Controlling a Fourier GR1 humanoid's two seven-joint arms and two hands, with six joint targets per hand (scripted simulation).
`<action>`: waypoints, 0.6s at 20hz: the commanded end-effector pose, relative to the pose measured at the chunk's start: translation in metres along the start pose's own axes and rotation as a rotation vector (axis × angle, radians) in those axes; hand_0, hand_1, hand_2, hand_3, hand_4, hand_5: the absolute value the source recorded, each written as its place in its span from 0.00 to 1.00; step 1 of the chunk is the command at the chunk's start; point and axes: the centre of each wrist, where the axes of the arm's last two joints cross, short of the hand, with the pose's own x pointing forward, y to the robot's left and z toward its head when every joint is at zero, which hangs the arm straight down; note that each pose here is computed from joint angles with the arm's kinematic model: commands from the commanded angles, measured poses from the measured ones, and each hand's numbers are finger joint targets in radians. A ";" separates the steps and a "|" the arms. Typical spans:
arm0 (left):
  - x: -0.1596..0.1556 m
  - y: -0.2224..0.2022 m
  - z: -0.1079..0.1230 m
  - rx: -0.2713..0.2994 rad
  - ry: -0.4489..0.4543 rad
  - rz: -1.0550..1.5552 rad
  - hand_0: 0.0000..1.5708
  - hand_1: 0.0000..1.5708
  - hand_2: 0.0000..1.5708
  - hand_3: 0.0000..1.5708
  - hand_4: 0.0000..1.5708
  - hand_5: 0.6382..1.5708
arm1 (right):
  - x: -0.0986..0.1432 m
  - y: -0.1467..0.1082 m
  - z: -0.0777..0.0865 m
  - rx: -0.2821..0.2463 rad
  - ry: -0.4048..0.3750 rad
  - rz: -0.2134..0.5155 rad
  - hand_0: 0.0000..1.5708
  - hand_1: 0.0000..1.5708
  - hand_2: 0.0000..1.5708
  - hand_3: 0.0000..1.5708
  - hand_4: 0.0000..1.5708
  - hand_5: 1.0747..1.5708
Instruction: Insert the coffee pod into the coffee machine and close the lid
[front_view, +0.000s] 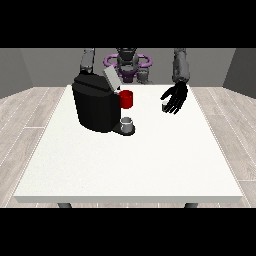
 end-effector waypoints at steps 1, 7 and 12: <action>0.005 0.011 -0.013 0.078 -0.065 -0.109 0.68 0.68 0.70 0.58 0.29 1.00 | 0.011 0.001 -0.011 0.023 -0.037 0.004 0.00 0.00 0.00 0.00 0.00 1.00; -0.016 -0.014 -0.005 -0.023 -0.014 -0.263 0.48 0.48 0.61 0.52 0.22 1.00 | 0.008 0.024 0.001 0.051 -0.040 -0.030 0.00 0.00 0.00 0.00 0.00 1.00; -0.012 -0.007 -0.011 -0.186 0.067 -0.332 0.48 0.48 0.59 0.49 0.22 1.00 | -0.008 0.010 -0.009 0.026 0.032 -0.022 0.00 0.00 0.00 0.00 0.00 1.00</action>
